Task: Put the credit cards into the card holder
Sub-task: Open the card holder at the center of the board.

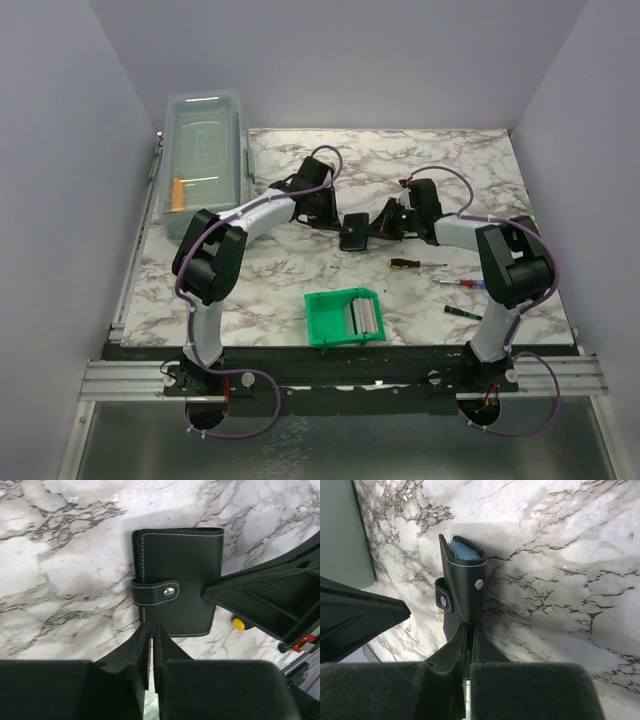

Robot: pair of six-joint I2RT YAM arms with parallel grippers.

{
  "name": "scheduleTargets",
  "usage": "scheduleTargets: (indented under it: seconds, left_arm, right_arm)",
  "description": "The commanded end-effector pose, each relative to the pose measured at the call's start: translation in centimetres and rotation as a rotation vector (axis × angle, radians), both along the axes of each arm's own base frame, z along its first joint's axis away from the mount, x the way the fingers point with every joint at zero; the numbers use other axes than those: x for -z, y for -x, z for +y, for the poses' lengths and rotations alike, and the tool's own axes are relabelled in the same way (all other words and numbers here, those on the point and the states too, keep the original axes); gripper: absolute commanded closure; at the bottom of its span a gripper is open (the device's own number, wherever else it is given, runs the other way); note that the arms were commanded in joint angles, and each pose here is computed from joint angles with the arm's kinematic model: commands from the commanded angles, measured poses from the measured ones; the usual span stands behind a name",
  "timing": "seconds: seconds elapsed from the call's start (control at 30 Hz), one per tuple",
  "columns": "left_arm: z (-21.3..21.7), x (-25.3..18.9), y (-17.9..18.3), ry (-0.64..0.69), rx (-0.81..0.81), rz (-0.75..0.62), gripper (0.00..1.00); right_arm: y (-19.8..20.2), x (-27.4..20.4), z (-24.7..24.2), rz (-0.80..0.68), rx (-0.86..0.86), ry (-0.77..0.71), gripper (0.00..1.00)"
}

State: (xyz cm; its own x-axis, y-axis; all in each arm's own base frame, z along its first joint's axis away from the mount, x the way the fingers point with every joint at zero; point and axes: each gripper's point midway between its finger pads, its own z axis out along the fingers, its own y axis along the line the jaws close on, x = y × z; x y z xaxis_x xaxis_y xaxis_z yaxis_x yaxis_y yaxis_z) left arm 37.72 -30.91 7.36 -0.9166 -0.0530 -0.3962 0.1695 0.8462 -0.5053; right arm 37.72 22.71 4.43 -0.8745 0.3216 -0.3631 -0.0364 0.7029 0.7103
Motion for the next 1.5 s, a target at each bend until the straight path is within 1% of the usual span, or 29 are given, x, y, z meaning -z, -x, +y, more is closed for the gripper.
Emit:
scheduleTargets:
  seconds: [0.0,0.07,0.1,0.17,0.27,0.37,0.47,0.57,0.77,0.8,0.9,1.0,1.13,1.27,1.33,1.47]
  left_arm:
    - [-1.6,-2.4,0.4,0.011,0.051,-0.093,0.75]
    - [-1.9,-2.2,0.3,-0.045,0.017,-0.122,0.54]
    - [-2.1,-1.9,0.3,-0.072,0.000,-0.129,0.48]
    - [-2.1,-1.3,-0.1,-0.127,-0.041,-0.139,0.46]
    - [-2.3,0.1,-0.4,-0.193,-0.055,-0.132,0.46]
    - [-2.3,1.2,-1.0,-0.233,-0.063,-0.126,0.48]
    - [-2.8,2.0,-1.4,-0.241,-0.046,-0.120,0.50]
    - [-2.5,2.9,-1.7,-0.277,-0.046,-0.106,0.54]
    - [-2.0,5.4,-1.0,-0.318,-0.018,-0.059,0.63]
    - [-2.0,5.8,-0.9,-0.319,-0.013,-0.050,0.66]
    - [-1.3,6.5,-0.8,-0.333,-0.018,-0.031,0.85]
    - [-0.2,5.3,-1.3,-0.348,-0.028,-0.059,1.00]
    - [0.2,1.7,-1.5,-0.267,-0.012,-0.086,1.00]
    - [-0.6,-1.4,-0.6,-0.071,0.034,-0.062,1.00]
    - [-0.6,-2.2,-0.2,-0.006,0.040,-0.050,1.00]
    - [-0.1,-2.9,0.1,0.045,0.033,-0.061,1.00]
  right_arm:
    - [0.0,0.3,-0.1,0.007,-0.022,0.028,1.00]
    - [0.0,0.3,-0.1,0.010,-0.018,0.030,1.00]
    - [0.0,0.3,-0.1,0.010,-0.016,0.030,1.00]
    - [0.0,0.3,-0.2,0.011,-0.013,0.032,1.00]
    - [0.0,0.1,-0.1,0.008,-0.015,0.029,1.00]
    - [0.0,0.0,-0.1,0.003,-0.019,0.025,1.00]
    - [0.1,0.0,0.0,0.006,-0.024,0.021,1.00]
    - [0.1,-0.1,0.0,0.004,-0.025,0.019,1.00]
    - [0.1,-0.2,0.1,0.001,-0.026,0.015,1.00]
    - [0.0,-0.2,0.1,0.001,-0.026,0.014,1.00]
    - [0.1,-0.2,0.1,0.003,-0.028,0.016,1.00]
    - [0.1,-0.1,0.0,0.002,-0.027,0.023,1.00]
    - [0.1,0.5,-0.1,0.011,-0.034,0.037,1.00]
    - [0.0,1.5,-0.3,0.026,-0.046,0.069,0.99]
    - [-0.2,1.6,-0.3,0.025,-0.050,0.072,1.00]
    - [-0.5,1.8,-0.1,0.036,-0.045,0.067,1.00]
